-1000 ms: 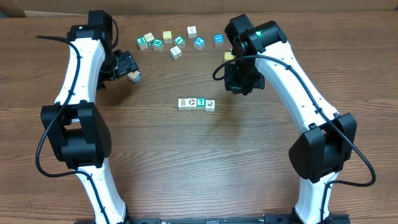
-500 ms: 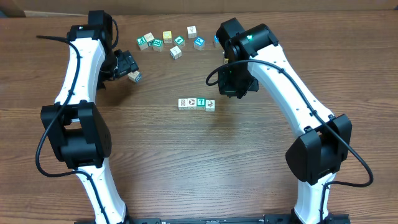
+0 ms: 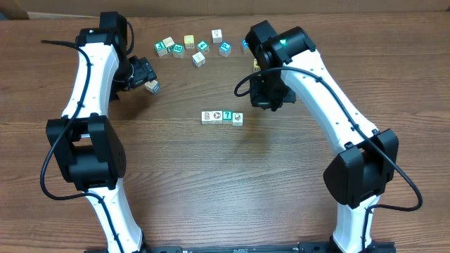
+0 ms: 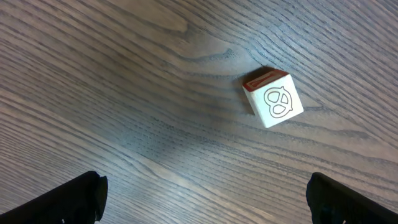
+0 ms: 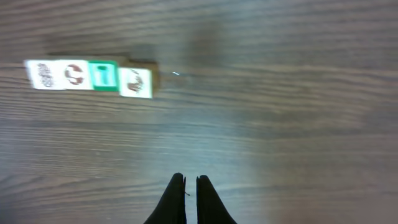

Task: Form a horizontal line

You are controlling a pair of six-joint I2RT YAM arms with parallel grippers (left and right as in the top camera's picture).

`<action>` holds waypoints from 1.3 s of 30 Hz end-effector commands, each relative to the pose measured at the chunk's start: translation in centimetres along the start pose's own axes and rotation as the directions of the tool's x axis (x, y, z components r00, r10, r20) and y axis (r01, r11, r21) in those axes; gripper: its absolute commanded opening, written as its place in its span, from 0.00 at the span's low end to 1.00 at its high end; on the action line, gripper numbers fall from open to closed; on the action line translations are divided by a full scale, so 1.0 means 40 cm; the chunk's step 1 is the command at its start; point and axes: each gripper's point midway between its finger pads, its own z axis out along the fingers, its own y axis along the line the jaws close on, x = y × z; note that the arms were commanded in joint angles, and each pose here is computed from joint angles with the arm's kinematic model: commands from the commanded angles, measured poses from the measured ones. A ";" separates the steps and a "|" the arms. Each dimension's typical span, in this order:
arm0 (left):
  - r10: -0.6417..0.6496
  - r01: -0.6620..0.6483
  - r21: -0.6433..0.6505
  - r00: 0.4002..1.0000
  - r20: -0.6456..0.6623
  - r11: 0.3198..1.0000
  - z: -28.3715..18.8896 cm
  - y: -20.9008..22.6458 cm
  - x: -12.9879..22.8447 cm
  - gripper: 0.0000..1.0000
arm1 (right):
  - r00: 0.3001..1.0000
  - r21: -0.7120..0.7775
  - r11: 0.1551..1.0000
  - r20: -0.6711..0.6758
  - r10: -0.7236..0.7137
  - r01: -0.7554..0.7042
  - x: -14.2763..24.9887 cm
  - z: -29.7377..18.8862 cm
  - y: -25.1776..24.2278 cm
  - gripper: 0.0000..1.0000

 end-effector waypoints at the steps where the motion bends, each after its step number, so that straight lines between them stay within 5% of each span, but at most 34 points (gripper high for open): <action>1: 0.017 -0.017 0.000 1.000 0.008 1.000 0.000 -0.011 -0.005 1.00 | 0.995 0.012 0.999 0.090 0.046 -0.047 -0.012 -0.071 -0.039 0.04; 13: 0.017 -0.017 0.000 1.000 0.008 1.000 0.001 -0.011 -0.005 1.00 | 0.967 -0.026 0.997 0.242 0.074 -0.070 0.013 -0.226 -0.087 0.04; 32: 0.017 -0.017 0.000 1.000 0.008 1.000 0.000 -0.011 -0.005 1.00 | 0.984 -0.170 0.983 0.156 0.090 -0.063 0.004 0.116 -0.009 0.04; 39: 0.017 -0.017 0.000 1.000 0.008 1.000 0.000 -0.011 -0.005 1.00 | 0.979 -0.183 0.981 0.183 0.092 -0.058 -0.008 0.146 -0.005 0.04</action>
